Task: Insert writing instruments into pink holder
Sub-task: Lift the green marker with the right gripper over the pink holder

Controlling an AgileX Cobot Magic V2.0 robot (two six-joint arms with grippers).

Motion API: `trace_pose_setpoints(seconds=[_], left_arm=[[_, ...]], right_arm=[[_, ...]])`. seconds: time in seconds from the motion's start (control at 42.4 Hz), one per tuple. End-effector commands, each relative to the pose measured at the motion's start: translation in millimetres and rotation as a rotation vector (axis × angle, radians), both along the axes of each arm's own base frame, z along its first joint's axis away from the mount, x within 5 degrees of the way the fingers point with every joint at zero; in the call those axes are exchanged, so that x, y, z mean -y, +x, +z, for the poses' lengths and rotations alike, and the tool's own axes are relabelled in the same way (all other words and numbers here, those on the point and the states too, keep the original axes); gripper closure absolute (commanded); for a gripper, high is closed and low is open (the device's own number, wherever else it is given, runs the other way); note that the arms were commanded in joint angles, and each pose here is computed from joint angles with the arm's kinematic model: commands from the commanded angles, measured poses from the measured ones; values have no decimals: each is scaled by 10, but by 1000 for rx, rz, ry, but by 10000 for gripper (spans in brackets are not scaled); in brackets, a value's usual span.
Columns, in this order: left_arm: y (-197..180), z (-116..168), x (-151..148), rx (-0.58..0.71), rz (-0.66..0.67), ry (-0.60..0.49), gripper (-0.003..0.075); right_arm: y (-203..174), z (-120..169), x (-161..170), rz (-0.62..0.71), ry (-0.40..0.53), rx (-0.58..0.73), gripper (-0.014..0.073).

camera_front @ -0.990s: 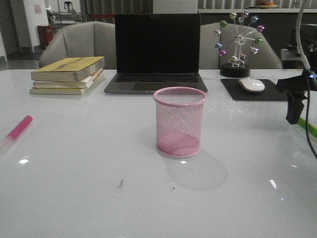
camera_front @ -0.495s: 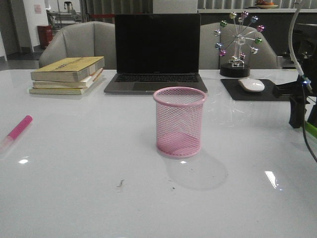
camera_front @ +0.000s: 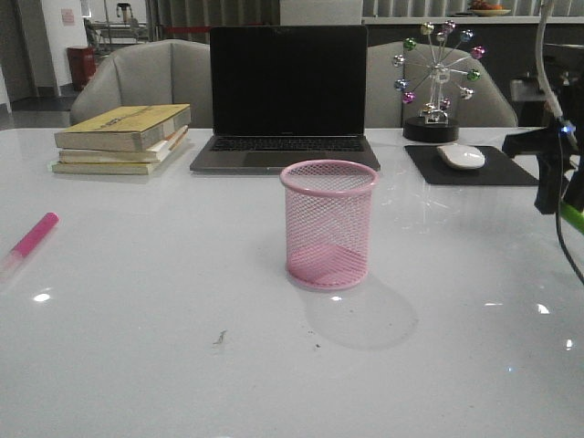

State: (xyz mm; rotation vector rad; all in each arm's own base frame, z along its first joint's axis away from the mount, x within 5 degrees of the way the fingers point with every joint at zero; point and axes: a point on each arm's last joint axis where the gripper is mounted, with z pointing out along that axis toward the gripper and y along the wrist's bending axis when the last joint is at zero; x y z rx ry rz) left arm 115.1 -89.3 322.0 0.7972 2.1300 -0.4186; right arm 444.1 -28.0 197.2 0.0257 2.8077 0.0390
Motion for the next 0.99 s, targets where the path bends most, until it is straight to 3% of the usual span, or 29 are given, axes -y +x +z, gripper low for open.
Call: trace_pose_setpoints(seconds=[0.0, 0.236, 0.448, 0.589, 0.73, 0.966], left_arm=[[31, 137, 32, 67, 8, -67, 193], [31, 137, 32, 67, 8, -67, 193], [31, 137, 32, 67, 8, -67, 193], [31, 137, 32, 67, 8, -67, 193], [31, 137, 32, 67, 8, -67, 193], [31, 137, 32, 67, 8, -67, 193]], right_arm=[[-141, 695, -162, 24, 19, 222, 494], [-673, 1333, -774, 123, 98, 580, 494], [-1187, 1519, -1313, 217, 202, 893, 494], [-1410, 1423, -1628, 277, 262, 1069, 494], [-1504, 1262, -1890, 323, 307, 1164, 494], [-1337, 889, -2099, 337, 298, 1168, 491]])
